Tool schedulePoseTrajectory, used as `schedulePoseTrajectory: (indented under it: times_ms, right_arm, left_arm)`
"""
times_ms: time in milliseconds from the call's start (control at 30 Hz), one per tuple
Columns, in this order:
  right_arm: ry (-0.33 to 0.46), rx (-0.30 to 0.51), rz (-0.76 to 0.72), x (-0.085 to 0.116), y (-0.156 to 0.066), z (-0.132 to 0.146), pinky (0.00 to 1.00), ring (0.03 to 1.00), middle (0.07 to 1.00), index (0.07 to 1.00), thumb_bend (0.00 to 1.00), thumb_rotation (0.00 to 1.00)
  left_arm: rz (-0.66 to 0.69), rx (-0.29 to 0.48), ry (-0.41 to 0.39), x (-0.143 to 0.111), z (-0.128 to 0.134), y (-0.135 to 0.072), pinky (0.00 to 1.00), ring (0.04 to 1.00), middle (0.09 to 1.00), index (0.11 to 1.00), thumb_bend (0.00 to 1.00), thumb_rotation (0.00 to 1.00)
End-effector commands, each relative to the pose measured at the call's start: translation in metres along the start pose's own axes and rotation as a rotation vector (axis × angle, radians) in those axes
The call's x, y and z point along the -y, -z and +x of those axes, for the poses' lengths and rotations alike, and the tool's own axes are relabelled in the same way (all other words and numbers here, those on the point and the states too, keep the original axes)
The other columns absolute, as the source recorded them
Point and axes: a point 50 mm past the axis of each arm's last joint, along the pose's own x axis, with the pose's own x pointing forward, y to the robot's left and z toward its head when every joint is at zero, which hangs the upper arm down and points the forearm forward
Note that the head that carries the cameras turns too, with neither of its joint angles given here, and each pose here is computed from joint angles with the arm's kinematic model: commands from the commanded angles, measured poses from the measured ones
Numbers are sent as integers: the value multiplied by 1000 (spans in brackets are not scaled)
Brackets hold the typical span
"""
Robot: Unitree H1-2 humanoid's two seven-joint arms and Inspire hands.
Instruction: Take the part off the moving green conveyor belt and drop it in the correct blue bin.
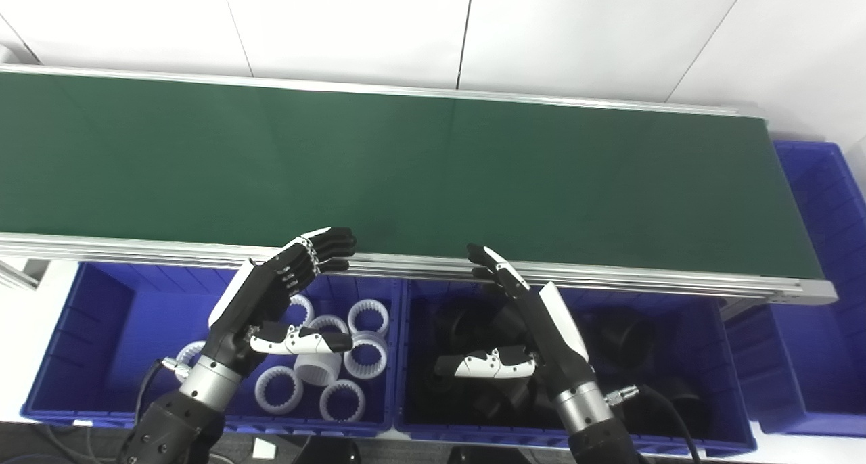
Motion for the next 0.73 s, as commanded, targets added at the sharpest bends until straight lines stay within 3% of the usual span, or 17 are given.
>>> schedulePoseTrajectory:
  times_ms: [0,700]
  right_arm:
    - [16,30,3,2,-7,3,777,845,887,907,929,354]
    - [15,27,12,-4,-8,-1,796,850,895,915,900,328]
  left_arm:
    - [39,69,-7,-4,3,-8,772,815,818,806,918,133]
    - [49,75,-25,-7,-4,-5,771,812,820,803,921,111]
